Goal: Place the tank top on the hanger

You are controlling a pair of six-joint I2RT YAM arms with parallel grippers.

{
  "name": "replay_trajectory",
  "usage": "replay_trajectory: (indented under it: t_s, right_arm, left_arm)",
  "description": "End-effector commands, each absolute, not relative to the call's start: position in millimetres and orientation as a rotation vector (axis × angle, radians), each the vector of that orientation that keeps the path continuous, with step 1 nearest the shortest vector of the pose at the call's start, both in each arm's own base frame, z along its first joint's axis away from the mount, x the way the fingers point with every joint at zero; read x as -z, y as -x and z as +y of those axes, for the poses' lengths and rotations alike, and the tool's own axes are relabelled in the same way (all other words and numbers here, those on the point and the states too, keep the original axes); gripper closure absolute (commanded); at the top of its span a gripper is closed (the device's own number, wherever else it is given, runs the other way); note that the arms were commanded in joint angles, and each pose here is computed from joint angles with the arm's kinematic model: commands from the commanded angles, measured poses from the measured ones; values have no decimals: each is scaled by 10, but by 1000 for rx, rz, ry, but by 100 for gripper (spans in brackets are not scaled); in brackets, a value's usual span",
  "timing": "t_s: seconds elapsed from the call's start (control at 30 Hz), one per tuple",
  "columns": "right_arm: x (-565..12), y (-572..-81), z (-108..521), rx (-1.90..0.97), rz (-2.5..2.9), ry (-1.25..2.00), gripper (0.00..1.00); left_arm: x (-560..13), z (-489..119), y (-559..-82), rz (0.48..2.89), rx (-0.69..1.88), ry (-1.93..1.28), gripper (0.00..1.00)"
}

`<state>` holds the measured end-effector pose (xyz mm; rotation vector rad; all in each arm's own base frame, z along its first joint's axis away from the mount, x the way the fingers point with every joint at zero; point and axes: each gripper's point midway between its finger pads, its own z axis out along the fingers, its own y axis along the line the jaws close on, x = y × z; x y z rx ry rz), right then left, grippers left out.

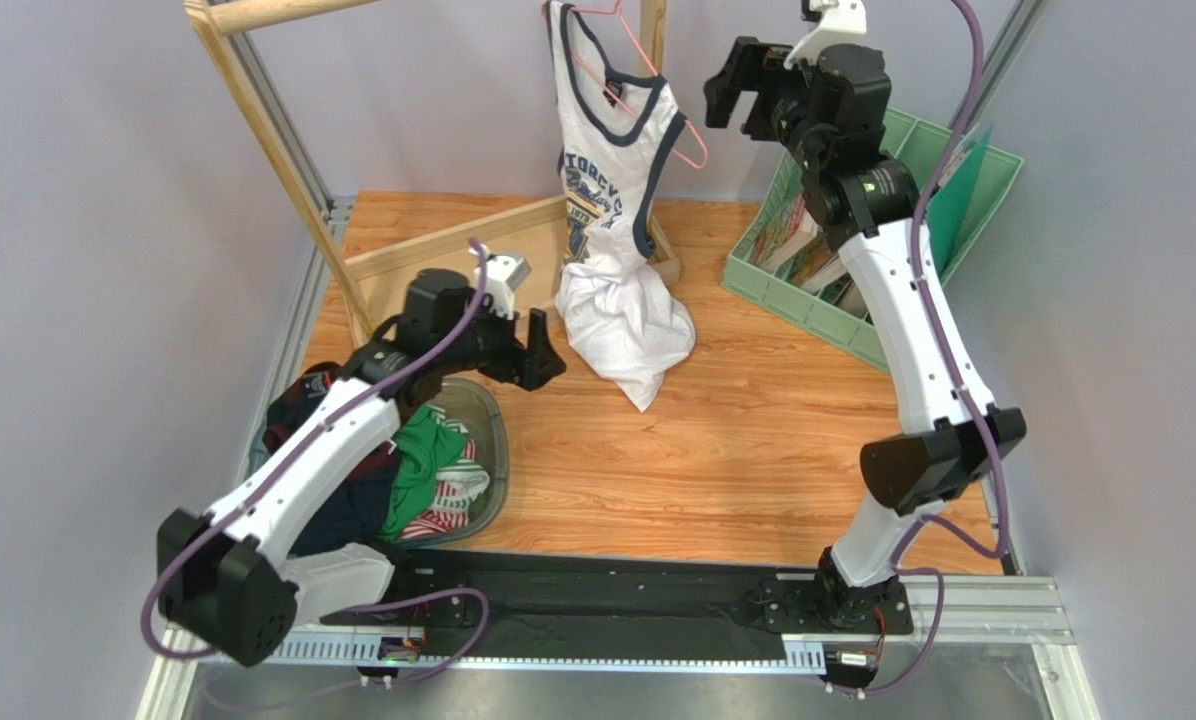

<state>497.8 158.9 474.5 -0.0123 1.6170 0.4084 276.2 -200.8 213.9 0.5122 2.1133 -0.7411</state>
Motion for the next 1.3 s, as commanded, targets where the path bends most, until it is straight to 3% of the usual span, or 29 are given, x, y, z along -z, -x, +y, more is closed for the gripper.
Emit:
replay_trajectory:
  t_s: [0.0, 0.33, 0.6, 0.83, 0.9, 0.93, 1.0, 1.03, 1.1, 1.13, 1.27]
  right_arm:
    - [-4832, -4641, 1096, -209, 1595, -79, 0]
    - [-4146, -3754, 804, -184, 1708, -110, 1]
    - [-3925, -3497, 768, -204, 1755, -116, 1]
    - [-3863, -3447, 934, -318, 1768, -98, 1]
    - [-3863, -3431, 962, -340, 1766, -97, 2]
    - [-3833, -3430, 982, -351, 1774, -91, 2]
    - [-3824, -3405, 986, -354, 1774, -86, 2]
    - [-3801, -3402, 988, -354, 1779, -84, 2]
    - [-3803, -3381, 981, -352, 1776, -78, 2]
    - [-3784, -3381, 978, -349, 1779, -78, 2]
    - [-3734, -3375, 976, -346, 1789, -77, 2]
  left_arm:
    - [-2053, -2415, -3066, 2156, 739, -372, 12]
    - [-1234, -3254, -3448, 2412, 809, -210, 12]
    - [-786, -3329, -3770, 2515, 673, -87, 4]
    - [-613, -3399, -4058, 2527, 539, -92, 3]
    - [-521, -3346, -4110, 2530, 480, -79, 8]
    - [-529, -3341, -4142, 2520, 467, -88, 10]
    - [-476, -3291, -4185, 2516, 417, -86, 31]
    - [-464, -3272, -4202, 2513, 397, -94, 57]
    - [-460, -3205, -4246, 2498, 350, -89, 80]
    - [-471, -3178, -4243, 2493, 336, -94, 100]
    - [-713, -3040, -4256, 2417, 284, -111, 100]
